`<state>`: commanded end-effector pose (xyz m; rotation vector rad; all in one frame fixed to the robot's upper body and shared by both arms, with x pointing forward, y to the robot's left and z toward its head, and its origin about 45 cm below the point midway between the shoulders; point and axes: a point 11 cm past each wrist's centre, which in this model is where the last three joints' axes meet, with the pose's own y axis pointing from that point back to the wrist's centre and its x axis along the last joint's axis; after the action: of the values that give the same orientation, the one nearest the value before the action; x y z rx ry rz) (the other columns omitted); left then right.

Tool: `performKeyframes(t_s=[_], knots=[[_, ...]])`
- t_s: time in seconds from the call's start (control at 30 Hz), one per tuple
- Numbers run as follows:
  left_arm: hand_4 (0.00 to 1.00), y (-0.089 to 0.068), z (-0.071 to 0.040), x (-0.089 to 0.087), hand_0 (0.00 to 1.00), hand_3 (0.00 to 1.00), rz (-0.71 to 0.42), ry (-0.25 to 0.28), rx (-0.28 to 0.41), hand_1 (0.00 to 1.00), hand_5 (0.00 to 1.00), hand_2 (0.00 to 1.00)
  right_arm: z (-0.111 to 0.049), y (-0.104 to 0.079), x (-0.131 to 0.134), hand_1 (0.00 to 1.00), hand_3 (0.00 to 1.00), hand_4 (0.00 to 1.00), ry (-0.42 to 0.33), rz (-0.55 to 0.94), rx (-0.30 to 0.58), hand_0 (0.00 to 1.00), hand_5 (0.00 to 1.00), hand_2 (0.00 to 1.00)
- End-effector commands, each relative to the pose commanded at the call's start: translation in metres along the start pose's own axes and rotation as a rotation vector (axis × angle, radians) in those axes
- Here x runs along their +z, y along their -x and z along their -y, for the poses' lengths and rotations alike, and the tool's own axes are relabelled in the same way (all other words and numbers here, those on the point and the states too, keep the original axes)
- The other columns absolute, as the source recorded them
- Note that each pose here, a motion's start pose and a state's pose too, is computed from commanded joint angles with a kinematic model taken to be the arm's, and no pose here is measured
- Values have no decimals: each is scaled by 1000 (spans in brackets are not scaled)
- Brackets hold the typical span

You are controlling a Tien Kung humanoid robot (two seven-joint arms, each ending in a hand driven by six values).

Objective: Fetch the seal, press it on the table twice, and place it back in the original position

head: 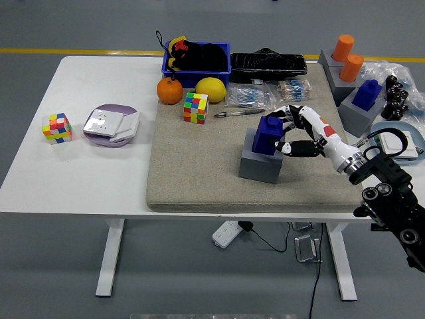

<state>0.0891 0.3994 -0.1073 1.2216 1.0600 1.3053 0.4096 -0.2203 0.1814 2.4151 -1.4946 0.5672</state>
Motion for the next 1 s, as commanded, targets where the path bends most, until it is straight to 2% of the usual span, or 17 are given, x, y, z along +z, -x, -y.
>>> performKeyframes(t_s=[0.5,0.53,0.7,0.73,0.9,0.93,1.0], knots=[[803,0,0,1,818,836,1,2,0,817,422,788,1,4,2,360,384,603,7,1,-6,461,2,363],[803,0,0,1,817,837,1,2,0,817,422,788,1,4,2,368,415,625,7,1,-8,467,2,374],[803,0,0,0,817,837,1,0,-1,817,422,788,2,5,2,368,415,625,7,4,-13,467,2,374],[804,0,0,0,817,837,1,0,-1,817,422,788,2,6,2,473,541,651,7,3,-13,512,2,479],[804,1,0,1,817,837,1,2,-1,817,422,788,2,6,3,473,541,651,10,3,-17,512,2,479],[804,1,0,1,817,837,1,2,-1,817,422,788,2,6,3,556,600,737,10,3,-17,578,2,558],[804,0,0,1,817,837,1,2,-1,817,422,788,2,7,4,556,600,737,11,2,-18,578,2,558]])
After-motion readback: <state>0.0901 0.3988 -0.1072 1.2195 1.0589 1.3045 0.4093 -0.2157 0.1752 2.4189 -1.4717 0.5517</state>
